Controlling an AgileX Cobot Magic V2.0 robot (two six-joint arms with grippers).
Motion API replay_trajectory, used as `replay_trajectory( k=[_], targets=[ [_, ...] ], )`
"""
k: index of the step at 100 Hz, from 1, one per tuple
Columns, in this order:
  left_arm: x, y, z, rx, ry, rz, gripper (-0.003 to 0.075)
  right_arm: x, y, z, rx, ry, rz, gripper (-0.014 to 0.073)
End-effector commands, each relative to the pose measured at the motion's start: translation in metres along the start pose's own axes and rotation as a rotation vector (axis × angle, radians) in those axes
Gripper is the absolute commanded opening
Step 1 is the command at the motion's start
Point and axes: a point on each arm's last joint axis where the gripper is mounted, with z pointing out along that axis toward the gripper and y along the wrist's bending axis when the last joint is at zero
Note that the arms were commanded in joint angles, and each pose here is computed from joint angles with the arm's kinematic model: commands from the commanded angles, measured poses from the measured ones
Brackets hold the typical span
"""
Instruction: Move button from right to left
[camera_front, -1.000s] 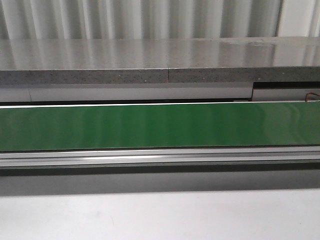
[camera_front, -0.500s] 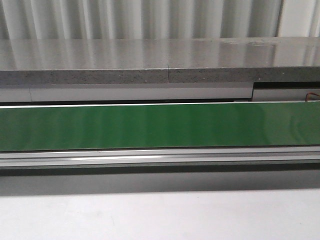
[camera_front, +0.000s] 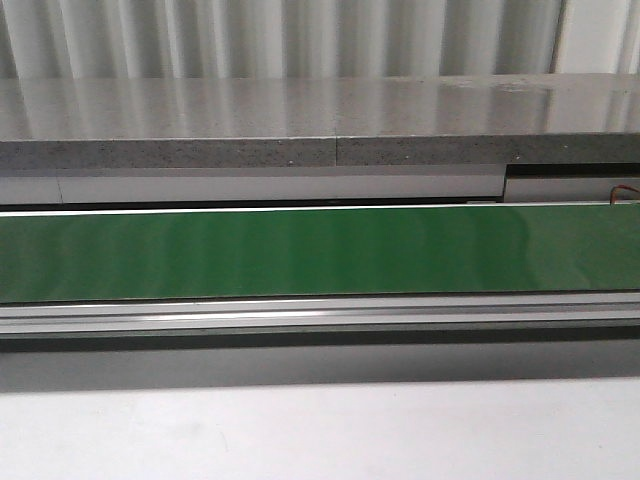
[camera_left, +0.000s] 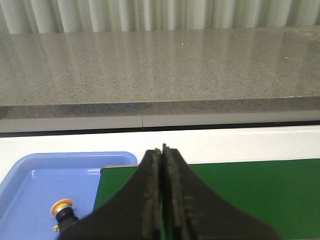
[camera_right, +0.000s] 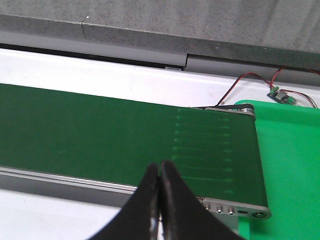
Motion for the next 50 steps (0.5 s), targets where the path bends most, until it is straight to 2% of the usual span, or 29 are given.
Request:
replay_trajectory(
  k=[1,28,50],
  targets=[
    [-0.014,0.000,-0.002,0.003,-0.092,-0.011,-0.0020,-0.012,-0.002,-0.004,0.020,-0.081,-0.006,-0.0067],
    [-0.017,0.001,0.000,-0.009,-0.152,-0.015,-0.0020,-0.012,-0.002,-0.004,0.020,-0.081,-0.006,-0.0067],
    [0.016,0.002,0.020,0.001,-0.210,-0.016,-0.0020,-0.012,-0.002,-0.004,0.020,-0.081,-0.006,-0.0067]
  ],
)
